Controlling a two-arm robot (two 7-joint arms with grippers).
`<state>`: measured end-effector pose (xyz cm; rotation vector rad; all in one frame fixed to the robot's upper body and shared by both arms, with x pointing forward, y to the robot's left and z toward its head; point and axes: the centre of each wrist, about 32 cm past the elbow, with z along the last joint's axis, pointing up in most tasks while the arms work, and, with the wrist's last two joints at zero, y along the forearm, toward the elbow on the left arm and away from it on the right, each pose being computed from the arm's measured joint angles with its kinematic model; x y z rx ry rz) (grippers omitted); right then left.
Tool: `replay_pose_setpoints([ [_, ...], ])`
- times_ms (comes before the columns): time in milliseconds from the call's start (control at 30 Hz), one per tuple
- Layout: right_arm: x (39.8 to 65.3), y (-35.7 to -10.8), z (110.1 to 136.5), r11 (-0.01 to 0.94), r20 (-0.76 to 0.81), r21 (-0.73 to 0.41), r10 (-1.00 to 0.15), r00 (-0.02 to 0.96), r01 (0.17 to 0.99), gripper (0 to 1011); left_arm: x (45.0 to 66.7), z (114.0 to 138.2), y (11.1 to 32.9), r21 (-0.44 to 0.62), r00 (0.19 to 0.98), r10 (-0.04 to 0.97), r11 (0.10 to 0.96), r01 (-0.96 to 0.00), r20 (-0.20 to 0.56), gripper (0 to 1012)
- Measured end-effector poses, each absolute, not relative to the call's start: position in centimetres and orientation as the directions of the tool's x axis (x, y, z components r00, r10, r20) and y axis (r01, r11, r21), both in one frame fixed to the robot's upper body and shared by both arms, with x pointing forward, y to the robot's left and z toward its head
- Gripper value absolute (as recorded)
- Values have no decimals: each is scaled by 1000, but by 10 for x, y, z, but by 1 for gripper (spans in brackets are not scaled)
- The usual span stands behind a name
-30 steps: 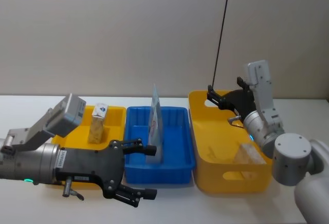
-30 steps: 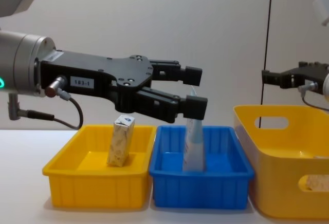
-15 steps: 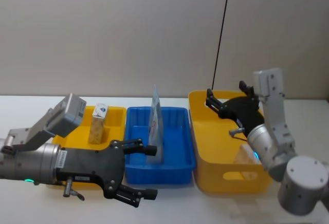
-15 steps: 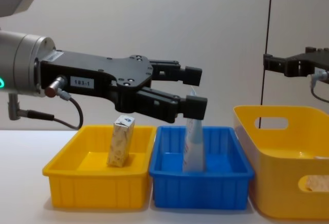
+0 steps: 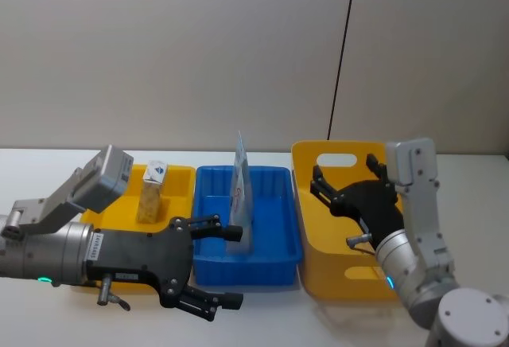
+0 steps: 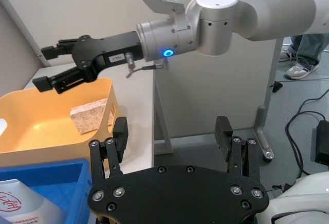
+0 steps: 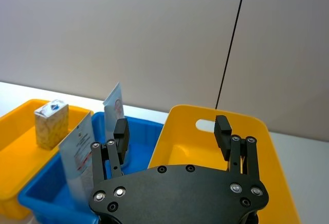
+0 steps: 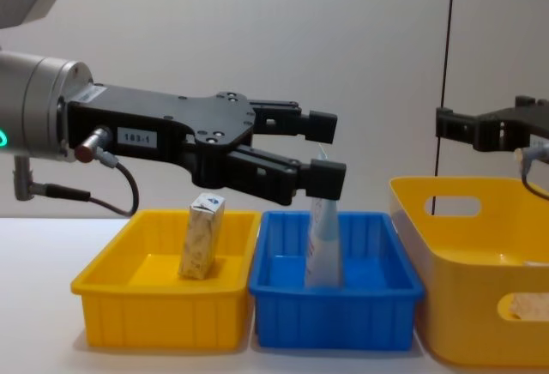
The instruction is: Bimanual collaborative sorting of washing and personal care products
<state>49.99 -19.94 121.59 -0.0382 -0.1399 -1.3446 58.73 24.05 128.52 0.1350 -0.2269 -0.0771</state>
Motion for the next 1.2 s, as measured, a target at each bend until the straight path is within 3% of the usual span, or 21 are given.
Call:
replay_pose_setpoints([
  [567,471,-176,1205,243,66,-27,-967,245,970,1004,587,1285,240,142,971,-91,988,61,219,1001],
  [1200,474,-161,1190,378,76,-73,-921,383,923,1004,587,1285,240,142,971,-91,988,61,219,1001],
])
